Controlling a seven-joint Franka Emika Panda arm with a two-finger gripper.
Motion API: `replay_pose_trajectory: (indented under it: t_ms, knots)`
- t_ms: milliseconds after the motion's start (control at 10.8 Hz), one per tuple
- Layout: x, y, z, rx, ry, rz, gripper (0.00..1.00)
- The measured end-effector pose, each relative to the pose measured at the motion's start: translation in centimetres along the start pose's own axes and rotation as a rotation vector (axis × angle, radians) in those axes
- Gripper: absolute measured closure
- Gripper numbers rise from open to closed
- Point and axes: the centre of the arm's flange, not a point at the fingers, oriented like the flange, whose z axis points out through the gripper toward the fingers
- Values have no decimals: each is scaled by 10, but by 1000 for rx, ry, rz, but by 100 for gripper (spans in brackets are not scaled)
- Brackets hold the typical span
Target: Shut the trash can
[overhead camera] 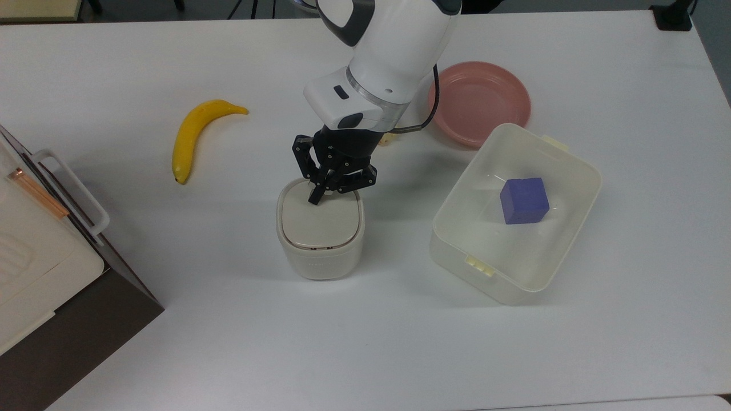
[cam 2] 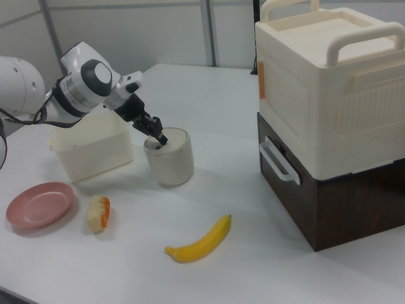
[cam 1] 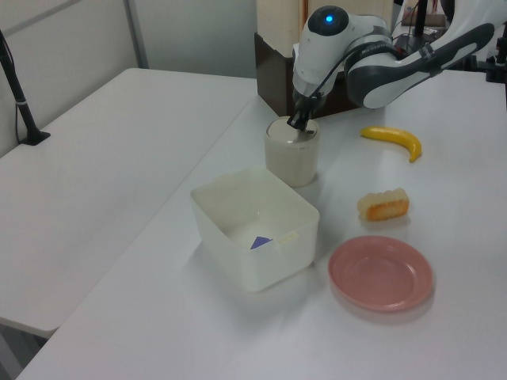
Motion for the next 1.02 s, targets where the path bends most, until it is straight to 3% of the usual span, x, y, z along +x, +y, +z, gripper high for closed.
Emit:
replay_pose_trajectory:
  t_ms: [279, 464, 743, 1021]
  knots:
    - [3, 7, -3, 12, -8, 36, 99]
    - [20, 35, -18, 95, -48, 174, 99]
    - [43, 113, -79, 212, -62, 366, 99]
    - [23, 178, -148, 276, -174, 304, 99]
